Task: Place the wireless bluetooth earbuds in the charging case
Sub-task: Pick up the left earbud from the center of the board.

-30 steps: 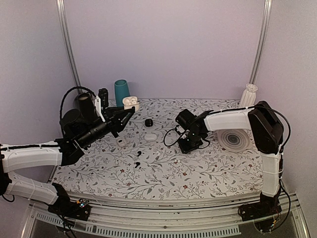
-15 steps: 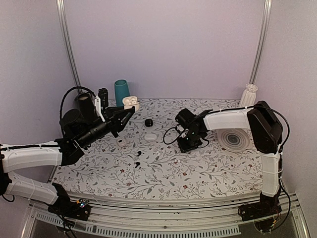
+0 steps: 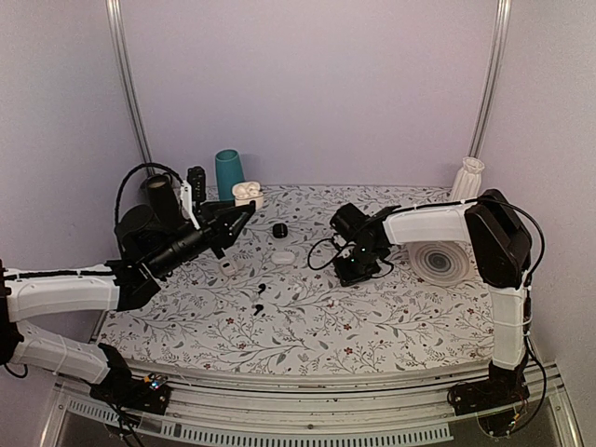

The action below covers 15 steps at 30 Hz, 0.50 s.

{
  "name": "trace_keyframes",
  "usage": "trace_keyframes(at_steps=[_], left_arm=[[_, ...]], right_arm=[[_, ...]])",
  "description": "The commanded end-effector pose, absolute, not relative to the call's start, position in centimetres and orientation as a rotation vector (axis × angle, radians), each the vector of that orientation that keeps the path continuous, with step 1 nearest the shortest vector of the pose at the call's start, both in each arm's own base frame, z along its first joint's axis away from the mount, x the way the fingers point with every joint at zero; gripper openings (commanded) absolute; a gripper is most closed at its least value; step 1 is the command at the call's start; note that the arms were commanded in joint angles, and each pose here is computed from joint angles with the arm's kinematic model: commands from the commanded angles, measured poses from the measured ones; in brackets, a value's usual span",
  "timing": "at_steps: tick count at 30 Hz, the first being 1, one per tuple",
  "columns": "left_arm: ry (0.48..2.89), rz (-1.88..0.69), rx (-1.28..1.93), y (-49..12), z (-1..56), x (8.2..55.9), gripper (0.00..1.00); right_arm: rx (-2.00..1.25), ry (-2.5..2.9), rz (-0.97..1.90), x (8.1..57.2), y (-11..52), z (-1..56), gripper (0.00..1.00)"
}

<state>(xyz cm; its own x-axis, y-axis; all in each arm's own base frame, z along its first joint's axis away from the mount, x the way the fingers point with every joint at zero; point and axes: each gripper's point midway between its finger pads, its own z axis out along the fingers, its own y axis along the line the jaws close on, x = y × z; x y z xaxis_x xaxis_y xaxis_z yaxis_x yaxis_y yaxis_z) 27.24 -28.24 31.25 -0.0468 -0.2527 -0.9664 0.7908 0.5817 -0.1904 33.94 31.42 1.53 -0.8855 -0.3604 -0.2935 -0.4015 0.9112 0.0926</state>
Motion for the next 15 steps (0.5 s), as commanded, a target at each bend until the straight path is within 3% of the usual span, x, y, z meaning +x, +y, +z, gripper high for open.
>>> trace_keyframes(at_steps=[1,5,15], left_arm=[[1.346,-0.920,0.499,-28.2,31.7,27.4,0.00],[1.349,-0.919,0.498,-28.3,31.5,27.4,0.00],[1.340,-0.904,0.503,-28.6,31.0,27.9,0.00]], right_arm=[[-0.546,2.847,0.221,33.2,30.9,0.0,0.20],[-0.506,2.835,0.300,33.2,31.2,0.3,0.15],[-0.342,2.718,0.541,34.4,32.5,4.0,0.14]])
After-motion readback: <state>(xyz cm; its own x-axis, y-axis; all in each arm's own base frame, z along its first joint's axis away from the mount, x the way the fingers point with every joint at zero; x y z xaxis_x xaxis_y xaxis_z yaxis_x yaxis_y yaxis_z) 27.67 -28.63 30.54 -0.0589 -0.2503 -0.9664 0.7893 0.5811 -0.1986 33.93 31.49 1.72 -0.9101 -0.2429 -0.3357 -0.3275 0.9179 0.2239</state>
